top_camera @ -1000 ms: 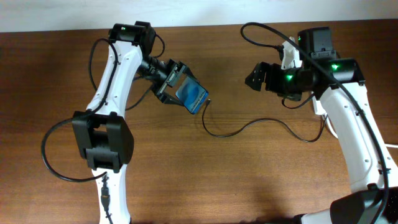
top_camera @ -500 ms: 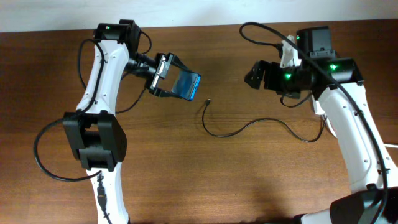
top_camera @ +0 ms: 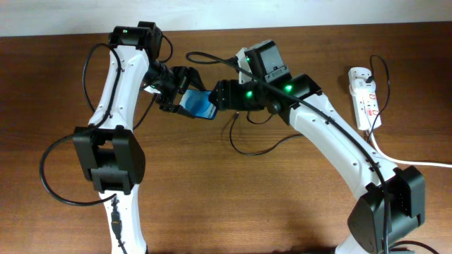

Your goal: Plug charger to phone and switch on socket

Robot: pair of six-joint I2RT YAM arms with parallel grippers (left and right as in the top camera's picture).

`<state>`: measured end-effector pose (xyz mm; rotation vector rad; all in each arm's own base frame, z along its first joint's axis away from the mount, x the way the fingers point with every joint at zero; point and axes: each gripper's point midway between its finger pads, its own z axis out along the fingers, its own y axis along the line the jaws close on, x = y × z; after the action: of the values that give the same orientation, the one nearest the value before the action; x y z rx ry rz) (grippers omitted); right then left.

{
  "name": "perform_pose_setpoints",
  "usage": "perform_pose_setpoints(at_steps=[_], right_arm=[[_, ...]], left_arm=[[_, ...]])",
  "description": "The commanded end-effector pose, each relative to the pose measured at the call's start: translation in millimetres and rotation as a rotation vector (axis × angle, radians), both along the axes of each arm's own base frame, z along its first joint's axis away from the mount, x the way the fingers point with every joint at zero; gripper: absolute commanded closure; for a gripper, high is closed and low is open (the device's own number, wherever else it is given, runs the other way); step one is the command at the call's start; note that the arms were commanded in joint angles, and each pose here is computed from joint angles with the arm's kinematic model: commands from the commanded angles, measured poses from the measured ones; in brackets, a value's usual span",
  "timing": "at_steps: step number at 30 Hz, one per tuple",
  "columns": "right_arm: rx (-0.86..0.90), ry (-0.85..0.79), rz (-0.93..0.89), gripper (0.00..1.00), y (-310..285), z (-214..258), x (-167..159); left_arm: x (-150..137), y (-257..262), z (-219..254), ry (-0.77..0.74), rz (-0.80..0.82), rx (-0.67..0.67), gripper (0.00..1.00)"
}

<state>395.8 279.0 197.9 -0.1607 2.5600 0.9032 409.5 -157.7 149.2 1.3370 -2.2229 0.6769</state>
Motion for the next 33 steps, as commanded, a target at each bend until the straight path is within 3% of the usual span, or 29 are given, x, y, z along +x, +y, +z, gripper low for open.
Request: perform_pose_setpoints(at_steps=[1, 6, 18, 22, 24, 33], right_arm=[[0.03, 0.032, -0.058, 0.38, 7, 3, 0], [-0.04, 0.055, -0.149, 0.51, 20, -11, -11], [-0.003, 0.094, -0.177, 0.65, 36, -29, -2], [-0.011, 0.105, -0.177, 0.76, 36, -36, -1], [-0.01, 0.108, -0.175, 0.96, 37, -37, -1], [0.007, 0.084, -0.223, 0.96, 17, -24, 12]], left_arm=[[3, -2, 7, -0.001, 0.026, -0.012, 1.0], [3, -2, 7, 0.007, 0.034, -0.011, 1.0], [-5, -14, 11, 0.034, 0.016, -0.041, 1.0], [-6, -16, 11, 0.034, 0.011, -0.041, 1.0], [-6, -16, 11, 0.034, 0.011, -0.041, 1.0], [-5, -13, 9, 0.005, -0.02, -0.028, 1.0]])
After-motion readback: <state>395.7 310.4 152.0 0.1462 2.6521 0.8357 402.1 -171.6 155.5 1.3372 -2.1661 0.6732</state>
